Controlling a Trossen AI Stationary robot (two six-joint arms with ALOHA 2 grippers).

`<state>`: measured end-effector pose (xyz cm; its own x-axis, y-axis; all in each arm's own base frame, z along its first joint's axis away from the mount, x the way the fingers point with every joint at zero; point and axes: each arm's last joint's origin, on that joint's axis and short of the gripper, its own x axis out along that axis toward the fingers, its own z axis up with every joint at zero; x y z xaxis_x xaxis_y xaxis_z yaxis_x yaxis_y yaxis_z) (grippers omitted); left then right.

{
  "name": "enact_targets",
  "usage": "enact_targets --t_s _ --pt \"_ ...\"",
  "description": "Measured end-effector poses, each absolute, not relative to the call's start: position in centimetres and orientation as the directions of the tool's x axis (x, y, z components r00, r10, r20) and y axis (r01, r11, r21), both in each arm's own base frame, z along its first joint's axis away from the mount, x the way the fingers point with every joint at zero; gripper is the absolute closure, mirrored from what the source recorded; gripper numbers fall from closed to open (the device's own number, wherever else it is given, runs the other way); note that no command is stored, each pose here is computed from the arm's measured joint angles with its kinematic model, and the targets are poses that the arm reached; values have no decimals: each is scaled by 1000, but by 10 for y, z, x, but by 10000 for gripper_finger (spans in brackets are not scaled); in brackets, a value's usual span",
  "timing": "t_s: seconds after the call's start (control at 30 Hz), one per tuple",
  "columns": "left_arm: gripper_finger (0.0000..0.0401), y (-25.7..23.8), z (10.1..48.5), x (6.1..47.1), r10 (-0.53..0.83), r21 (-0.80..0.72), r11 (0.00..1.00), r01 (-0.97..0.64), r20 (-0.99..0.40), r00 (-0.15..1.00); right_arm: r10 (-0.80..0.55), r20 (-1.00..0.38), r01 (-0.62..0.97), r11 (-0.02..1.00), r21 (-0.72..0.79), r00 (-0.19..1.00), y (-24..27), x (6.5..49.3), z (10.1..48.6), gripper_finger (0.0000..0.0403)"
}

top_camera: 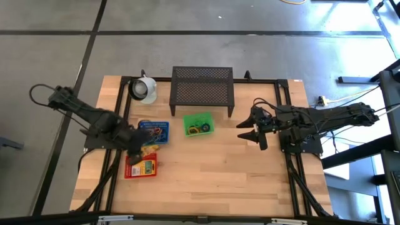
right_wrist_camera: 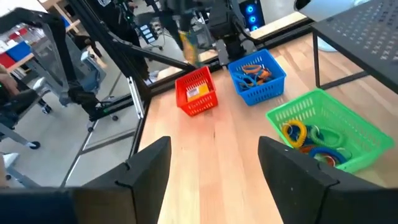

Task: Pick & Place Office Desk Supplies
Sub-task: Put the yellow box of crayon into the red bin

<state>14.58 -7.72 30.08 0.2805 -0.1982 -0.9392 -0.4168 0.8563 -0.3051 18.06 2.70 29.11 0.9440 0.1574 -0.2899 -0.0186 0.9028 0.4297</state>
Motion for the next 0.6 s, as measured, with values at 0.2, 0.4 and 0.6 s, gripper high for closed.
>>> enact_targets --t_s 0.2,0.4,0.6 --pt "369 -103 296 134 -196 -260 925 -276 -952 236 151 -307 -15 914 405 940 27 180 289 158" --pt "368 -119 266 124 -106 -137 967 -214 -983 150 82 -307 35 933 358 948 25 180 289 158" --pt "368 -125 237 116 -87 -116 962 -246 -988 125 64 -307 51 934 352 950 24 180 289 158"
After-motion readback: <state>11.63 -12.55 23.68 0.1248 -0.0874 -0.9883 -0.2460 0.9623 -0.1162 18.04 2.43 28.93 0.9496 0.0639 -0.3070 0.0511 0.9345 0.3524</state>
